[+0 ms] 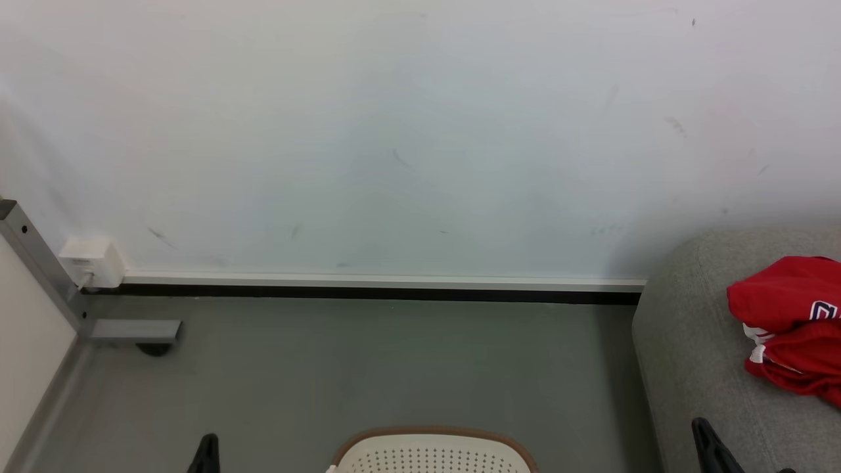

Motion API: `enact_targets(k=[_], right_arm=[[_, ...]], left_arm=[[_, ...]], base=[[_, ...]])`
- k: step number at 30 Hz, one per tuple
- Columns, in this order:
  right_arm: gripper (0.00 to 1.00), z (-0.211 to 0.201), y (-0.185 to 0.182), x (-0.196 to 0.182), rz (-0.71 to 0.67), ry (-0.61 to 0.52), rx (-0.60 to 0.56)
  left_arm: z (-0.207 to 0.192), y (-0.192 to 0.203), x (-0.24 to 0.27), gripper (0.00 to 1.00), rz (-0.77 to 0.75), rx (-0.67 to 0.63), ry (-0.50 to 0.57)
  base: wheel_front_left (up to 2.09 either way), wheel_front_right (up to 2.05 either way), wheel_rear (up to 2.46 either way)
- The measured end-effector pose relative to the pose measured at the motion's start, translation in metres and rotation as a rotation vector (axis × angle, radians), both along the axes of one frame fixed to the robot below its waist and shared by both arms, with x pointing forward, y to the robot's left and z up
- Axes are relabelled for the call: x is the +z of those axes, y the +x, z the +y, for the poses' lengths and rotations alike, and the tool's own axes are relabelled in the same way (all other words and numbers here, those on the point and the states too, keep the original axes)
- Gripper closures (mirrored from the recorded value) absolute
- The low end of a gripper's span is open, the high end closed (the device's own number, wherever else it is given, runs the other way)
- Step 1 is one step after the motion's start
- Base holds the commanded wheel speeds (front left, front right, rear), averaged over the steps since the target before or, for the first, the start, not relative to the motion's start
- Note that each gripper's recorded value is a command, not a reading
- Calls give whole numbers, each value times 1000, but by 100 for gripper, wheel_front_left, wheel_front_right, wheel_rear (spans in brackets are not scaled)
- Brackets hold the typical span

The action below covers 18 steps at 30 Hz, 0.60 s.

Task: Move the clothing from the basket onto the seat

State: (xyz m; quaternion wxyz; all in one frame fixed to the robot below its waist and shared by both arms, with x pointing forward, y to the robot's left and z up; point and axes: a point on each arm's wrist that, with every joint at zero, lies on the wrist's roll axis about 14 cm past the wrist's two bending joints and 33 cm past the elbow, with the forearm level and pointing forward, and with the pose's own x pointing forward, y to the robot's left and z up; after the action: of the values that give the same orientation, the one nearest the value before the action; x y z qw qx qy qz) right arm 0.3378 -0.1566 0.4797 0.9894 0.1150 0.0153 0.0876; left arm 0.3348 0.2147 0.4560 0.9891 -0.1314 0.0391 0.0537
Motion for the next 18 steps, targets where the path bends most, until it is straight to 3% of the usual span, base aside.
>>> enact_targets(k=[18], right_arm=[[100,-15,13,4,58,302,-90]], left_arm=[[2,9,6,100,-21,54,-304]], base=[[0,0,0]])
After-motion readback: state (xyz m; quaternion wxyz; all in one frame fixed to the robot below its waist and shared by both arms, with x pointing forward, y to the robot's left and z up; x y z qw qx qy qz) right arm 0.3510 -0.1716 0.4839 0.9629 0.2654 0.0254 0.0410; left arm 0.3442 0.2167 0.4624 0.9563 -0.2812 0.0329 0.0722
